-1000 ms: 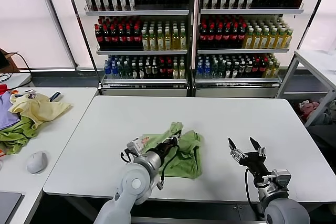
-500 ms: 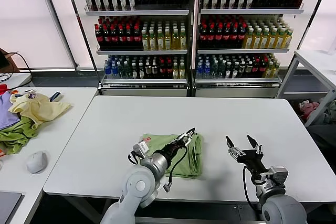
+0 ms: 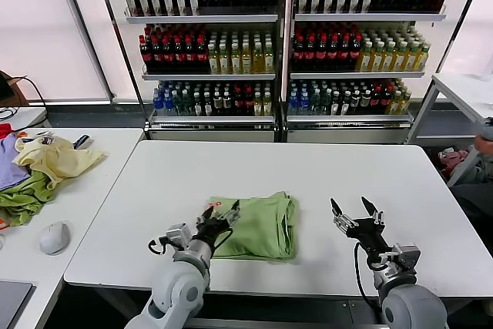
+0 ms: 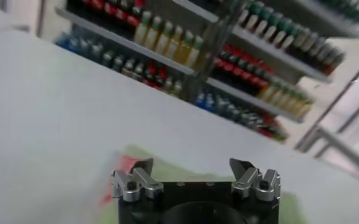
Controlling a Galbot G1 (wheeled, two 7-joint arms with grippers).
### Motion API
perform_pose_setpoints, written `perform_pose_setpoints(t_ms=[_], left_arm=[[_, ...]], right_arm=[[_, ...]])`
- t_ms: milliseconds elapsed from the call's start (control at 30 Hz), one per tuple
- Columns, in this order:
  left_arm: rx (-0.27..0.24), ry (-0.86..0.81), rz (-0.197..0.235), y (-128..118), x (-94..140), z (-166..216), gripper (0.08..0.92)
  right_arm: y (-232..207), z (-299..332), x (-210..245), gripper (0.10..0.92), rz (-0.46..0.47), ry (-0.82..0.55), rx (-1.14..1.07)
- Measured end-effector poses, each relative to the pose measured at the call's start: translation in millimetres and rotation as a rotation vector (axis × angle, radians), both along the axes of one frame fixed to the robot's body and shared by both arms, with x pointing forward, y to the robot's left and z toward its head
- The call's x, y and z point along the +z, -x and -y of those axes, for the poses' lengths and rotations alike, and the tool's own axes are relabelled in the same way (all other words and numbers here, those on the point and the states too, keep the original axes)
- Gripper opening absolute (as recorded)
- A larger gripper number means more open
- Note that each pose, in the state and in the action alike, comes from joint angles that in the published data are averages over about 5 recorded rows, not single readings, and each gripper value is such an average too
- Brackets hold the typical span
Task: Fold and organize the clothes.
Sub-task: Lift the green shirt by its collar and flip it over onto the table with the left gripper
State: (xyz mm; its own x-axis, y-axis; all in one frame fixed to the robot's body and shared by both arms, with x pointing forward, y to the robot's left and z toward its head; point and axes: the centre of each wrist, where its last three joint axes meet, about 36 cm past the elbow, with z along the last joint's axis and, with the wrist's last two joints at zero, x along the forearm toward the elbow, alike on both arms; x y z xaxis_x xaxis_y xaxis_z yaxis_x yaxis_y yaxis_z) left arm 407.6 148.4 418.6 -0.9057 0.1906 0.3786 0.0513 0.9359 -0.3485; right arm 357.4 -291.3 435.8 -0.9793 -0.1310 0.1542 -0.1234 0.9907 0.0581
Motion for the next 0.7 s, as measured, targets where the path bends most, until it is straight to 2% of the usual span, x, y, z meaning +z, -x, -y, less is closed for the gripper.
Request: perform_pose_setpoints(t_ms=[167, 333, 500, 700], left_arm=[[0.040, -0.141, -0.012, -0.8, -17.4, -6.9, 0.823], [0.046, -0.218, -0.039, -0.6, -29.2, -8.3, 0.811], [0.045, -0.264, -0.065, 1.6, -37.6, -6.9, 0.689], [0.034, -0.286, -0.074, 6.8, -41.6, -6.5, 0.516]], right_arm=[[2.4, -1.8, 0.8, 0.823, 0.002, 0.001, 0.000], [4.0, -2.7, 1.9, 0.823, 0.006, 0.002, -0.002], [6.2, -2.8, 3.7, 0.823, 0.010, 0.003, -0.006], [7.9, -3.2, 6.3, 0.823, 0.017, 0.005, -0.008]])
